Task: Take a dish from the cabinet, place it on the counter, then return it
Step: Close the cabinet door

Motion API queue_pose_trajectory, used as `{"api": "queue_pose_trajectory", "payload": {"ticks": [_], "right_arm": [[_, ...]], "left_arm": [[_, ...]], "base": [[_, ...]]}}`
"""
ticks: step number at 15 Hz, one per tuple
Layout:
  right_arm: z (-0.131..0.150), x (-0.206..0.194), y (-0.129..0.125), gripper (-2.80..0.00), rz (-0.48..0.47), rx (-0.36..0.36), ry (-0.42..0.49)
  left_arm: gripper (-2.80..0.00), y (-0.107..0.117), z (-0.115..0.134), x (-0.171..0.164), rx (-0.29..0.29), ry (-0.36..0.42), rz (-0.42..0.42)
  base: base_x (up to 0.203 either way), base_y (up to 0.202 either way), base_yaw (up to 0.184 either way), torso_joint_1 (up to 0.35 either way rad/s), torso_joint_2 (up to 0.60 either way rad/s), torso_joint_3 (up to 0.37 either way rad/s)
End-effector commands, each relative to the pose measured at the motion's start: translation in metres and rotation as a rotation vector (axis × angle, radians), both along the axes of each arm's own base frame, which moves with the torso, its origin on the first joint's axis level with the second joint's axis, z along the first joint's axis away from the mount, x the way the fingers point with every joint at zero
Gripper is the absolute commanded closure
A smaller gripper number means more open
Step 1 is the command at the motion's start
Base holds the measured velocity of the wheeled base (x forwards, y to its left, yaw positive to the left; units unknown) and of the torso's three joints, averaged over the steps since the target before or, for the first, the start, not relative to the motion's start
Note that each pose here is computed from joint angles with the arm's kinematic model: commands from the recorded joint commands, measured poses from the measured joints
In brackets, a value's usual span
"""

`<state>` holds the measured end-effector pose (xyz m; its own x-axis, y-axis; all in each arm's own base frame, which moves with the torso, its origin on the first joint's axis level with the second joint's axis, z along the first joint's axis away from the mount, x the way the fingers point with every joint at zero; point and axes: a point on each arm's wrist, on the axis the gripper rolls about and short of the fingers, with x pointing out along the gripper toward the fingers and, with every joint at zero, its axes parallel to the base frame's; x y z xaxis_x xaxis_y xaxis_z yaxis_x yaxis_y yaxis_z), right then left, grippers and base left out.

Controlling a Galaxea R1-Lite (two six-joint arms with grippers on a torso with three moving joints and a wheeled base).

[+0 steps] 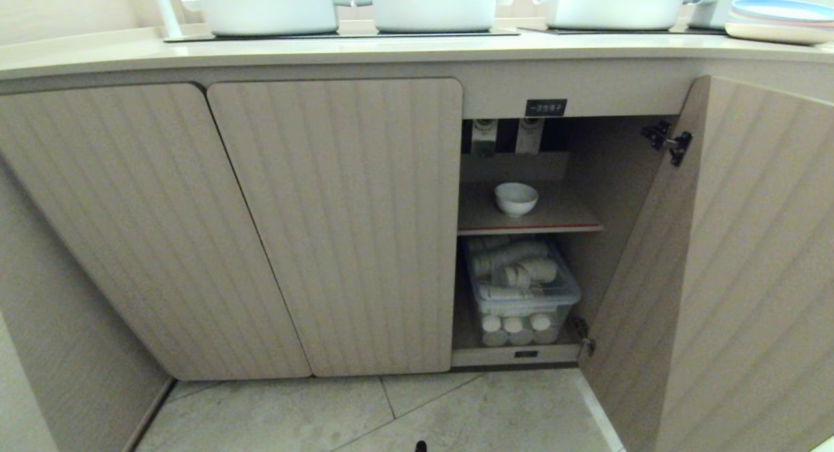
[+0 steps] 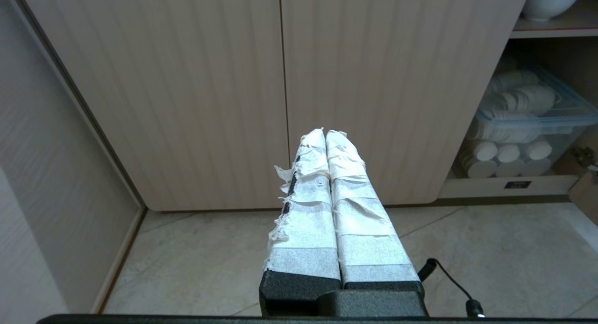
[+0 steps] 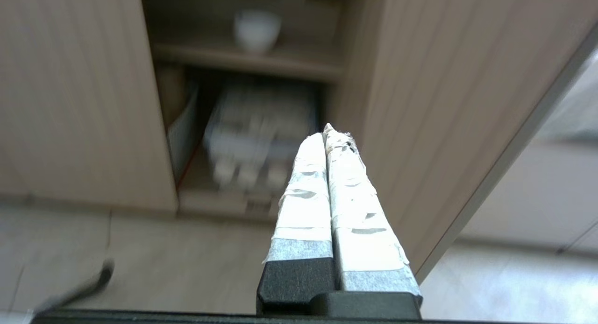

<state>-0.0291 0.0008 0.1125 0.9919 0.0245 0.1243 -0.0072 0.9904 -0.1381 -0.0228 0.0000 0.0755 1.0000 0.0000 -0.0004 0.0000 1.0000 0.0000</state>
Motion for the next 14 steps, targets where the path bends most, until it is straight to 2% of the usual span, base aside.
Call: {"api": "queue_pose_trajectory", "payload": {"ticks": [1,3,5,9,14], "right_arm": [[0.018,-0.004,0.000,0.00,-0.009,-0.008,-0.062],[0.033,-0.010,0.000,0.00,-0.012,-0.033,-0.150],[0.042,-0.015,0.000,0.00,0.000,-0.031,-0.183],[0.061,-0.024,0.002,0.00,0.101,-0.052,-0.240],[0.090,-0.034,0.009,0.00,0.403,-0.095,-0.300]], "left_arm": [[0.00,0.000,0.000,0.000,0.000,-0.001,0.002],[0.00,0.000,0.000,0.000,0.000,-0.002,0.000],[0.00,0.000,0.000,0.000,0.000,-0.002,0.000],[0.00,0.000,0.000,0.000,0.000,0.000,0.001],[0.00,0.000,0.000,0.000,0.000,-0.001,0.001]], "base": [[0.000,0.000,0.000,0.000,0.00,0.000],[0.000,0.000,0.000,0.000,0.00,0.000],[0.000,0.000,0.000,0.000,0.00,0.000],[0.000,0.000,0.000,0.000,0.00,0.000],[0.000,0.000,0.000,0.000,0.00,0.000]]}}
